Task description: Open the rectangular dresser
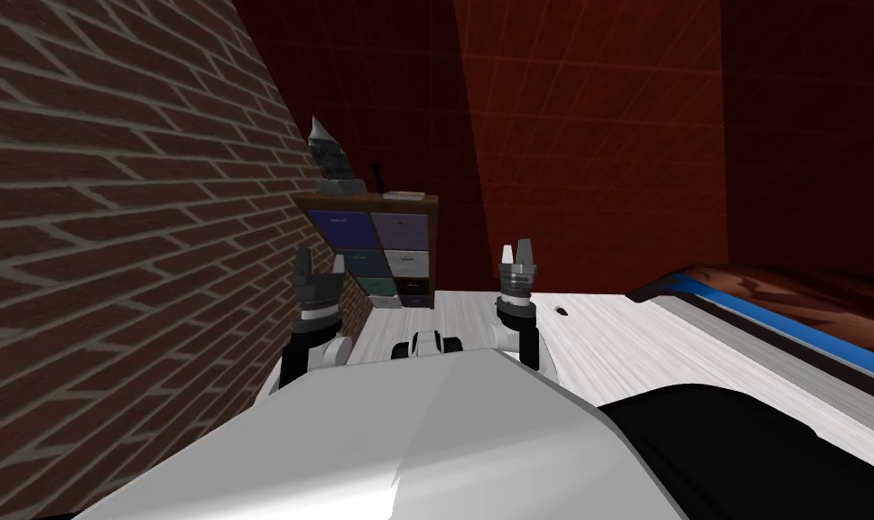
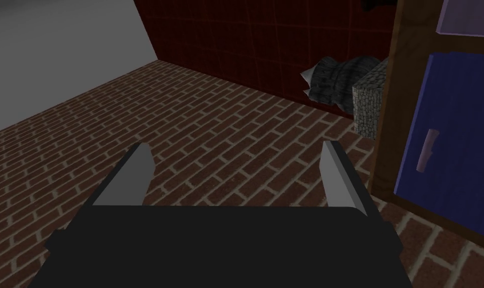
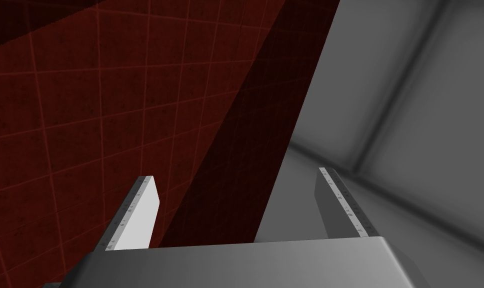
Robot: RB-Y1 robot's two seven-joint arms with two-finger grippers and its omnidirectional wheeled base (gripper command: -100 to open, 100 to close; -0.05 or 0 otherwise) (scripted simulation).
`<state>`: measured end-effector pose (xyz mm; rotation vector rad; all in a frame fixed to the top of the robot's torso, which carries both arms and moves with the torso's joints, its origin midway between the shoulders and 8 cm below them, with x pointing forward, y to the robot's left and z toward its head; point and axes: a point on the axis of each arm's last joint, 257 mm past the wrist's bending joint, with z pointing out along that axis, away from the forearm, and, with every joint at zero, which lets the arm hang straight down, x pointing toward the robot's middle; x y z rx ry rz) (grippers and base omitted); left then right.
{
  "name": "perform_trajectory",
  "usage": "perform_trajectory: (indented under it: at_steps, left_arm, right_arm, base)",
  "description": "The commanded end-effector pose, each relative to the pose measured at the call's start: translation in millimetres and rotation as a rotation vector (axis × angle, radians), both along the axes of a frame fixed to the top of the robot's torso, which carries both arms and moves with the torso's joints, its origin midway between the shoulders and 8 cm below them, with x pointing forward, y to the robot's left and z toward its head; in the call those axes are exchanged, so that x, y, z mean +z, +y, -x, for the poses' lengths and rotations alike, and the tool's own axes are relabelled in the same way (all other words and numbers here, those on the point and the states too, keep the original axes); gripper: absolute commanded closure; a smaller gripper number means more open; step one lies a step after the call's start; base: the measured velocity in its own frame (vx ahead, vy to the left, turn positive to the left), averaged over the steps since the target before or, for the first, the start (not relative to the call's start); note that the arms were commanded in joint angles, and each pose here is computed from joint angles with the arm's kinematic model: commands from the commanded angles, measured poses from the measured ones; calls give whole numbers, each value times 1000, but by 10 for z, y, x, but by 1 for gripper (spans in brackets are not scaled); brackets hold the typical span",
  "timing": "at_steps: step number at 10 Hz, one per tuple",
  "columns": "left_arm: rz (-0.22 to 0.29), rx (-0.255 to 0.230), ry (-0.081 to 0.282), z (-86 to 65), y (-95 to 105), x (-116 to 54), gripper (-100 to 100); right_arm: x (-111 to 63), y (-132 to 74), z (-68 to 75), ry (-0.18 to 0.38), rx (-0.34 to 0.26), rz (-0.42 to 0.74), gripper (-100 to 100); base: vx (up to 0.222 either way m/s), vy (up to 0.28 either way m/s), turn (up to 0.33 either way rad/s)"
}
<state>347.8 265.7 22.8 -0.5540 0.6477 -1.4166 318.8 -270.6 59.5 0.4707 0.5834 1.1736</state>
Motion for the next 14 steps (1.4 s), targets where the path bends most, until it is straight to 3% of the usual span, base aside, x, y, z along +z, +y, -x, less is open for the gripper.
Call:
perform_trajectory:
  at_steps: [1,6,14]
  left_arm:
    - [-10,6,66,-160,33,-288,-100]
    - [-13,21,173,-406,102,-785,-100]
    - [-19,38,310,-652,185,-1450,-100]
  right_arm:
    - [0,0,0,0,0,0,0]
    - [0,0,0,0,0,0,0]
    - [0,0,0,0,0,0,0]
  base:
    - [73,-45,-13]
    - [58,-45,-13]
    - [52,-37,-11]
